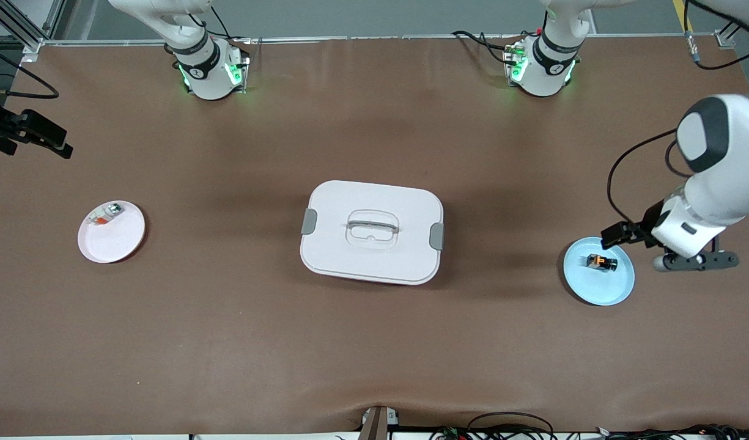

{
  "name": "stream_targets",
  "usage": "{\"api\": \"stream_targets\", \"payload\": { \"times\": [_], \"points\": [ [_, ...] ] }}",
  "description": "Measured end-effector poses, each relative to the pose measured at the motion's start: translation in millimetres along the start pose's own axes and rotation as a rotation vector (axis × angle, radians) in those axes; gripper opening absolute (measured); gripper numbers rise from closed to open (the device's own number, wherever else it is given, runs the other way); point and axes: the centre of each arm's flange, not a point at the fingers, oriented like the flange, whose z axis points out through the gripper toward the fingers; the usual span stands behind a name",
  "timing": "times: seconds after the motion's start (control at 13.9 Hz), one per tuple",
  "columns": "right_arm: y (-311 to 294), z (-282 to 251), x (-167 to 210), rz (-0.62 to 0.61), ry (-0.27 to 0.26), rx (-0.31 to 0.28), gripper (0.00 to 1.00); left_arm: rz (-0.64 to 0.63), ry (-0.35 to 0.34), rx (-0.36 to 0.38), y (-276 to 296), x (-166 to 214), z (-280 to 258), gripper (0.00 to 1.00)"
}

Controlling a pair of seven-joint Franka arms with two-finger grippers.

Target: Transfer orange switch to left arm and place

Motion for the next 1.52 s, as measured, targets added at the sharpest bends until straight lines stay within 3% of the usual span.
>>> {"api": "stream_targets", "payload": {
  "times": [0.29,0.65,1.01,1.52],
  "points": [
    [8,-1,1,0.015,0.008,0.001,1.0,0.004,0.046,0.014,-1,-26,-71,1.0],
    [5,-1,1,0.011,0.004,0.001,1.0,0.013,0.07,0.014,4,-33,-119,1.0],
    [-4,1,-1,0.004,-0.01,0.009,1.0,0.036,0.083,0.009,24,-33,-134,1.0],
    [-3,2,-1,0.011,-0.013,0.016,1.0,0.01,0.046,0.01,14,-24,-113,1.0]
  ]
}}
